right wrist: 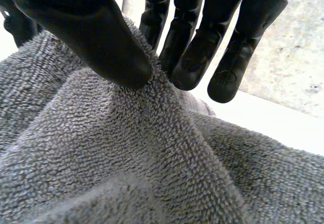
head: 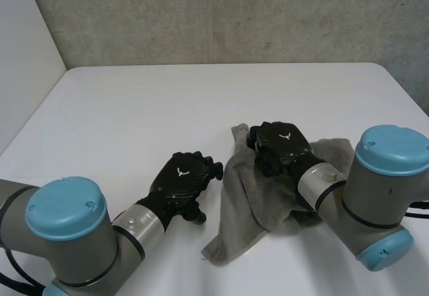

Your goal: Fold the towel.

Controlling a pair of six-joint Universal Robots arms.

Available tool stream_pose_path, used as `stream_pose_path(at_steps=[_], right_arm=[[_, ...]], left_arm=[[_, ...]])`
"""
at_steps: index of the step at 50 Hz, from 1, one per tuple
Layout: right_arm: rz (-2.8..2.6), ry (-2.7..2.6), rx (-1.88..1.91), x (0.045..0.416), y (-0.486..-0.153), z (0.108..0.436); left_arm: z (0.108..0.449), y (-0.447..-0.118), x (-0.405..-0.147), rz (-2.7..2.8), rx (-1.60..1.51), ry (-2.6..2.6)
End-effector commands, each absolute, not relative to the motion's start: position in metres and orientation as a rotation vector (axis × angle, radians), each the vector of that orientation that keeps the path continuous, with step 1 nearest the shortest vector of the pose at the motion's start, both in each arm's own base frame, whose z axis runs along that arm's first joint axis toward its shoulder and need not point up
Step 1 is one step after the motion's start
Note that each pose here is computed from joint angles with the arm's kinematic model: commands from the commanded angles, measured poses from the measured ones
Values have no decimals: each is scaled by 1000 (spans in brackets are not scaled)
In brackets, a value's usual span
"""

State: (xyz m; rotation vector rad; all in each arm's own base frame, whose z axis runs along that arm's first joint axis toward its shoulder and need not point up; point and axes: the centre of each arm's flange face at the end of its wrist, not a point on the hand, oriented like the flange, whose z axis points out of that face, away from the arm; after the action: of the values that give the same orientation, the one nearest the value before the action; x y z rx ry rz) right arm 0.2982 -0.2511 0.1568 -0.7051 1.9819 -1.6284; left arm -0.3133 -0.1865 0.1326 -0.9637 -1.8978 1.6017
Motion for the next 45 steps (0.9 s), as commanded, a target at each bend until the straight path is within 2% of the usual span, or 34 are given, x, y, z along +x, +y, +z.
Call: stream_pose_path(at_steps=[1, 16, 29, 45], right_arm=[[-1743, 2010, -648, 294, -258, 153], [-1813, 2041, -691, 293, -261, 148], [-1827, 2042, -677, 293, -263, 150], [-1820, 2036, -671, 294, -263, 151]], left_arm=[[137, -180, -312, 1604, -994, -1852], [146, -166, -315, 1594, -1014, -1819], [133, -127, -331, 1480, -1154, -1762], [107, -135, -340, 1491, -1305, -1776]])
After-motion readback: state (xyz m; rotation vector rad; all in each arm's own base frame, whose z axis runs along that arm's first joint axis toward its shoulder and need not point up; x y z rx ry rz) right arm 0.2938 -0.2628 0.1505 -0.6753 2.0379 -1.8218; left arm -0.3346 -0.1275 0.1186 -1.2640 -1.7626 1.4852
